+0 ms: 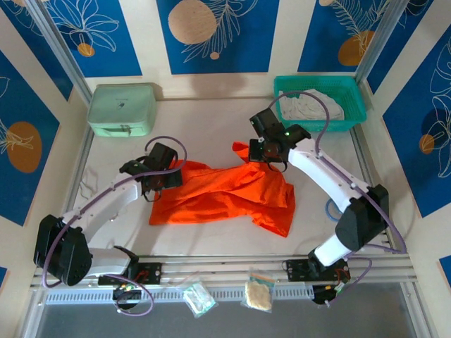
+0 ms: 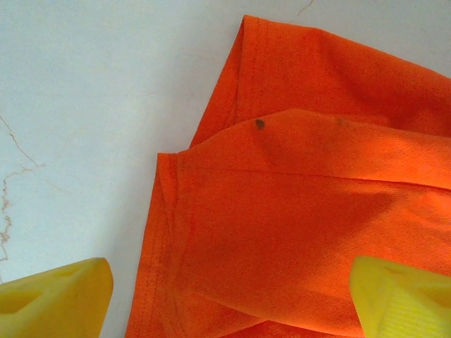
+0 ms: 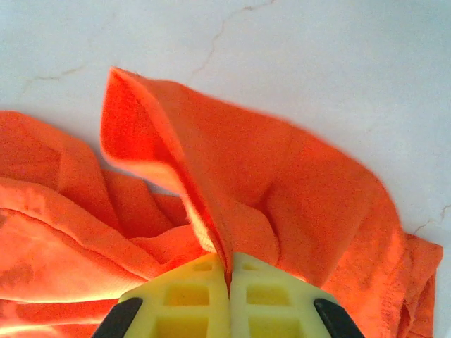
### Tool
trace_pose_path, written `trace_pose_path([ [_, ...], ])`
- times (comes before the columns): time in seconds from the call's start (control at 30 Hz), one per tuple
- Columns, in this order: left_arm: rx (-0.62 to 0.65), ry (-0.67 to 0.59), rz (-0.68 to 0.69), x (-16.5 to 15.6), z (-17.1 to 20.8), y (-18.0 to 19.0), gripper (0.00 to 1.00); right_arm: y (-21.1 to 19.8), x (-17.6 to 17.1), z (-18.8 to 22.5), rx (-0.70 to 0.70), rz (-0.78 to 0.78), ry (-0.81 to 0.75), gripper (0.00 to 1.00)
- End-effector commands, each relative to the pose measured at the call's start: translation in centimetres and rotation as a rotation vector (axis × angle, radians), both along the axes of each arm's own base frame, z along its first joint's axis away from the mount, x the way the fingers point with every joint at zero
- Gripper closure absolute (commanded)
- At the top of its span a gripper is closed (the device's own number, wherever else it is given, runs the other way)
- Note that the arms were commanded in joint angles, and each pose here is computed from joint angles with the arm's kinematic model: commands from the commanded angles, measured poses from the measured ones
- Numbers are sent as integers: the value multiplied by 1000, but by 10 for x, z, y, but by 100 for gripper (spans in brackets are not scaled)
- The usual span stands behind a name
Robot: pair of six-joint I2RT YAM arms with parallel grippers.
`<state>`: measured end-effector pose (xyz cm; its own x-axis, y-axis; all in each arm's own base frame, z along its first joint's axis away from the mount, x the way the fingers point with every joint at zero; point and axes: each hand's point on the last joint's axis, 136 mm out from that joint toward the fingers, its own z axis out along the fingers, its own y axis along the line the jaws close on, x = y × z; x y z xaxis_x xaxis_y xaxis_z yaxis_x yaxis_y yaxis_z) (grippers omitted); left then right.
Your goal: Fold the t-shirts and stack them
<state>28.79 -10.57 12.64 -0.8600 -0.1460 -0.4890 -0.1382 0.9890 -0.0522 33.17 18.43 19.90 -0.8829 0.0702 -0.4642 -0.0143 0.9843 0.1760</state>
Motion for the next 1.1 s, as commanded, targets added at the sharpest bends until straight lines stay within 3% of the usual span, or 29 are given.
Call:
trace_pose_path([
  [0.0, -3, 21, -19, -10, -2, -1, 13, -3, -3, 5, -12, -5, -15, 100],
  [0.23, -5, 5, -22, -12, 11, 1, 13, 8, 39, 23, 2, -12, -96, 100],
  [0.4, 16, -34, -13, -20, 36, 13, 12, 15, 105, 39, 10, -55, -183, 100],
  [0.53, 45, -50, -3, -28, 49, 23, 12, 20, 157, 12, -11, -99, -151, 100],
  [0.57, 52, -49, -1, -29, 50, 25, 12, 20, 168, -1, -17, -110, -120, 94],
  [0.63, 66, -42, 4, -31, 50, 28, 12, 24, 183, -29, -26, -118, -51, 68],
  [0.7, 78, -29, 9, -30, 45, 29, 12, 32, 187, -51, -36, -109, 10, 54],
  [0.83, 87, -3, 9, -21, 31, 24, 13, 48, 175, -61, -60, -68, 12, 47],
  [1.07, 5, 73, 46, 14, -9, 9, 27, 43, 118, -55, -15, -47, 20, 67],
])
